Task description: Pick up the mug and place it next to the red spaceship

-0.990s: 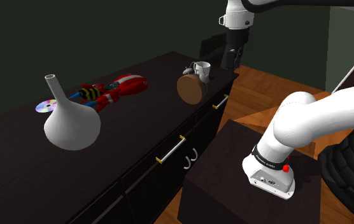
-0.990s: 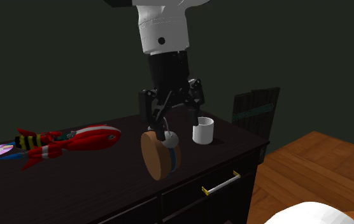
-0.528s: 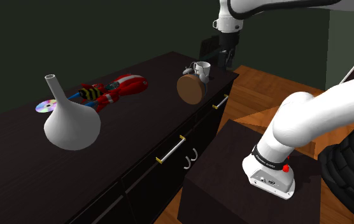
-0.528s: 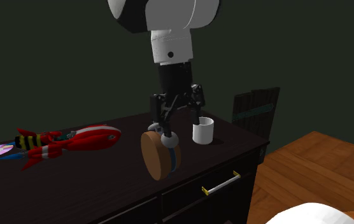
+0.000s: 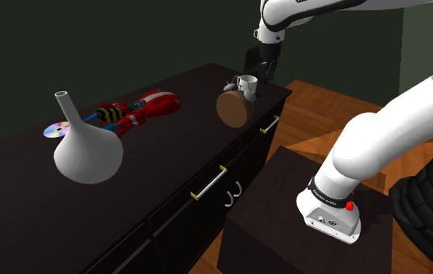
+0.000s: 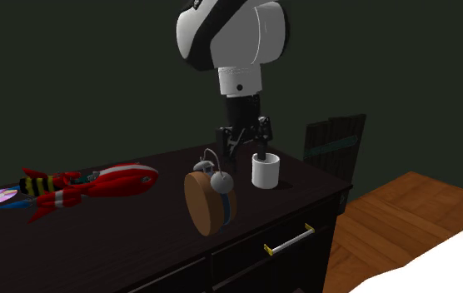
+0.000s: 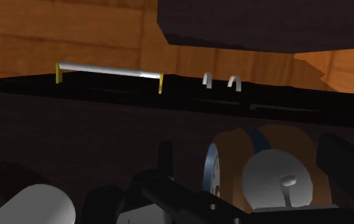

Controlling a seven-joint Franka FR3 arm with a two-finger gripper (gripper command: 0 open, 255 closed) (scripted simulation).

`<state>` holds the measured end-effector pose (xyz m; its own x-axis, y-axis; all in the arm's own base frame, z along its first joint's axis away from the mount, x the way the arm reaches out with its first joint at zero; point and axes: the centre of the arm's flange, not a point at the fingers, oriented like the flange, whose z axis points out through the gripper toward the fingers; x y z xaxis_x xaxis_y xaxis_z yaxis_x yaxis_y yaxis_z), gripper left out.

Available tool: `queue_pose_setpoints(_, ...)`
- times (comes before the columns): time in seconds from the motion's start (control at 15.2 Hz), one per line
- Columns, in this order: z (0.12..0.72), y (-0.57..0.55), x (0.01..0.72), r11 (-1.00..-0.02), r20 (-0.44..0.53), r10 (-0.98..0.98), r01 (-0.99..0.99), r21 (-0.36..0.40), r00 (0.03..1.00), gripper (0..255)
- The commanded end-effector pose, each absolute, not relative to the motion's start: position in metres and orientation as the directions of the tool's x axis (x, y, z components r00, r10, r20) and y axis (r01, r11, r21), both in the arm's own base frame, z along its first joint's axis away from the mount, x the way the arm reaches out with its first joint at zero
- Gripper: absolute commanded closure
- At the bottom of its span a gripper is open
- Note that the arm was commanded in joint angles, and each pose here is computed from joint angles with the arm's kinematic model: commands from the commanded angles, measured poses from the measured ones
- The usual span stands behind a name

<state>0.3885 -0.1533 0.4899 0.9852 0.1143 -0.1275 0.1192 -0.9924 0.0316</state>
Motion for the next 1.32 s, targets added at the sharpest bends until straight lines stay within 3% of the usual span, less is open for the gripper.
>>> queue_pose_setpoints(0.0, 0.477, -0.173, 0.406, -0.992, -0.12, 0.114, 0.119, 0.032, 0.986, 0)
queue_pose_setpoints(1.25, 0.392, -0.343, 0.562, -0.994, -0.054, 0.11, 0.111, 0.019, 0.992, 0)
